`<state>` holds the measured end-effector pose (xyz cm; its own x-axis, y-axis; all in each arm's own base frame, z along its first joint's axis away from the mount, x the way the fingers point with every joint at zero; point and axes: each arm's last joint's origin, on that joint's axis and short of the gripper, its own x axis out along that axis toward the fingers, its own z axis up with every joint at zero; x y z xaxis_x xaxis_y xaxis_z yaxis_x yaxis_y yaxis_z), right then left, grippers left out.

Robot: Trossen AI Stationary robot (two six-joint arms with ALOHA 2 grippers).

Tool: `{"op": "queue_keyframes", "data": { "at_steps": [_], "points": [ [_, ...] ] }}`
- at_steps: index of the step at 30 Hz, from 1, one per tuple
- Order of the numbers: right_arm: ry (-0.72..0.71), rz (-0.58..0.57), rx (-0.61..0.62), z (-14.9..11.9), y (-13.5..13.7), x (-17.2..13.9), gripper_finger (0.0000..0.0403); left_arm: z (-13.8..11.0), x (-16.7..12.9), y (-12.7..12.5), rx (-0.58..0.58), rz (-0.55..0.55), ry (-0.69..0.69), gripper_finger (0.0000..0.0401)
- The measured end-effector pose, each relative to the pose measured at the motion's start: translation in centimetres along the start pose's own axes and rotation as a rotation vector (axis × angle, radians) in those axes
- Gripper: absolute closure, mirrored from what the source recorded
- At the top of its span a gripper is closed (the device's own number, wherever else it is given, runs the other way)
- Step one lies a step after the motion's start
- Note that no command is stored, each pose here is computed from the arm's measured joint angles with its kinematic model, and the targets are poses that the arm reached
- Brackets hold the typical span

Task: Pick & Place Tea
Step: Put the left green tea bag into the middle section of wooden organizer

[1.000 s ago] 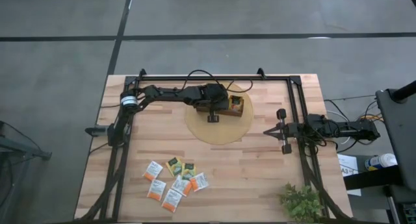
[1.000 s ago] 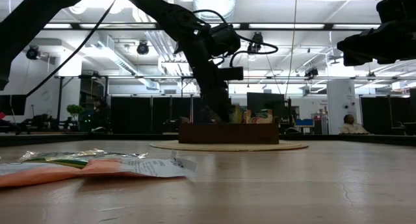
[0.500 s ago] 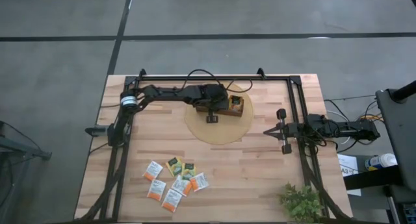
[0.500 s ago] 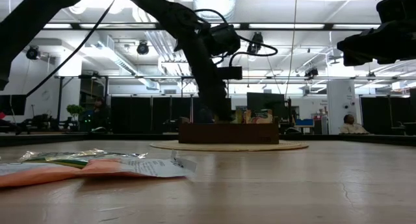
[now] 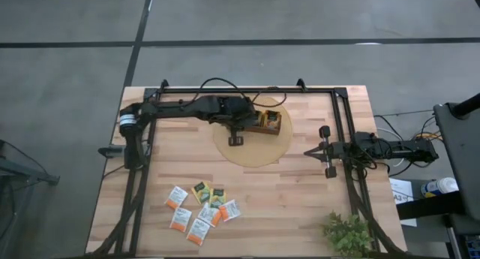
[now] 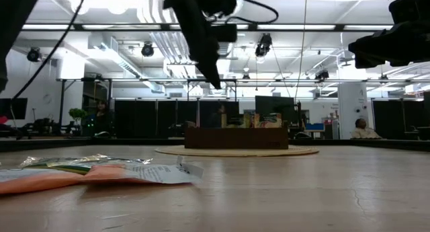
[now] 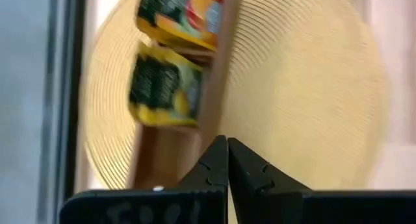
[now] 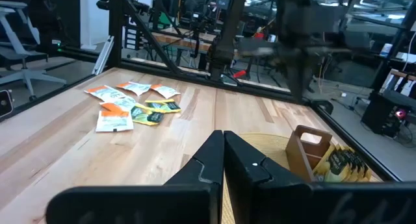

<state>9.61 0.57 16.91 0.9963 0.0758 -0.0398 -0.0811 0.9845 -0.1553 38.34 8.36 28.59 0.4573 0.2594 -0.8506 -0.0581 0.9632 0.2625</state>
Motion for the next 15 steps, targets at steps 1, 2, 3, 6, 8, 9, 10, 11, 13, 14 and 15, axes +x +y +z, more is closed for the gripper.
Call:
{"op": "queue_keyframes", "data": {
  "at_steps": [1,2,3,6,8,9,10,11,13,14,15],
  "points": [
    [0.0,0.0,0.0,0.0,0.0,0.0,0.0394,-0.2,-0.6,-0.3,-0.012,-0.018,0.004,0.0395],
    [0.0,0.0,0.0,0.0,0.0,0.0,0.0394,-0.5,-1.3,-0.8,-0.022,-0.039,0.002,0.0395],
    [0.0,0.0,0.0,0.0,0.0,0.0,0.0394,-0.7,-1.9,-1.1,-0.028,-0.062,-0.002,0.0392],
    [0.0,0.0,0.0,0.0,0.0,0.0,0.0394,-1.7,-3.8,-2.6,-0.036,-0.139,0.005,0.0372],
    [0.0,0.0,0.0,0.0,0.0,0.0,0.0394,-2.6,-4.8,-3.6,-0.034,-0.181,0.005,0.0349],
    [0.0,0.0,0.0,0.0,0.0,0.0,0.0394,-3.1,-5.1,-4.0,-0.031,-0.197,0.005,0.0336],
    [0.0,0.0,0.0,0.0,0.0,0.0,0.0394,-3.6,-5.5,-4.5,-0.031,-0.211,0.003,0.0321],
    [0.0,0.0,0.0,0.0,0.0,0.0,0.0394,-4.3,-5.8,-5.0,-0.028,-0.22,0.005,0.0306],
    [0.0,0.0,0.0,0.0,0.0,0.0,0.0394,-5.6,-6.4,-6.0,-0.037,-0.233,0.014,0.0276],
    [0.0,0.0,0.0,0.0,0.0,0.0,0.0394,-6.2,-6.6,-6.6,-0.043,-0.233,0.021,0.0261],
    [0.0,0.0,0.0,0.0,0.0,0.0,0.0394,-6.9,-6.8,-7.2,-0.05,-0.234,0.03,0.0247]
  ]
}}
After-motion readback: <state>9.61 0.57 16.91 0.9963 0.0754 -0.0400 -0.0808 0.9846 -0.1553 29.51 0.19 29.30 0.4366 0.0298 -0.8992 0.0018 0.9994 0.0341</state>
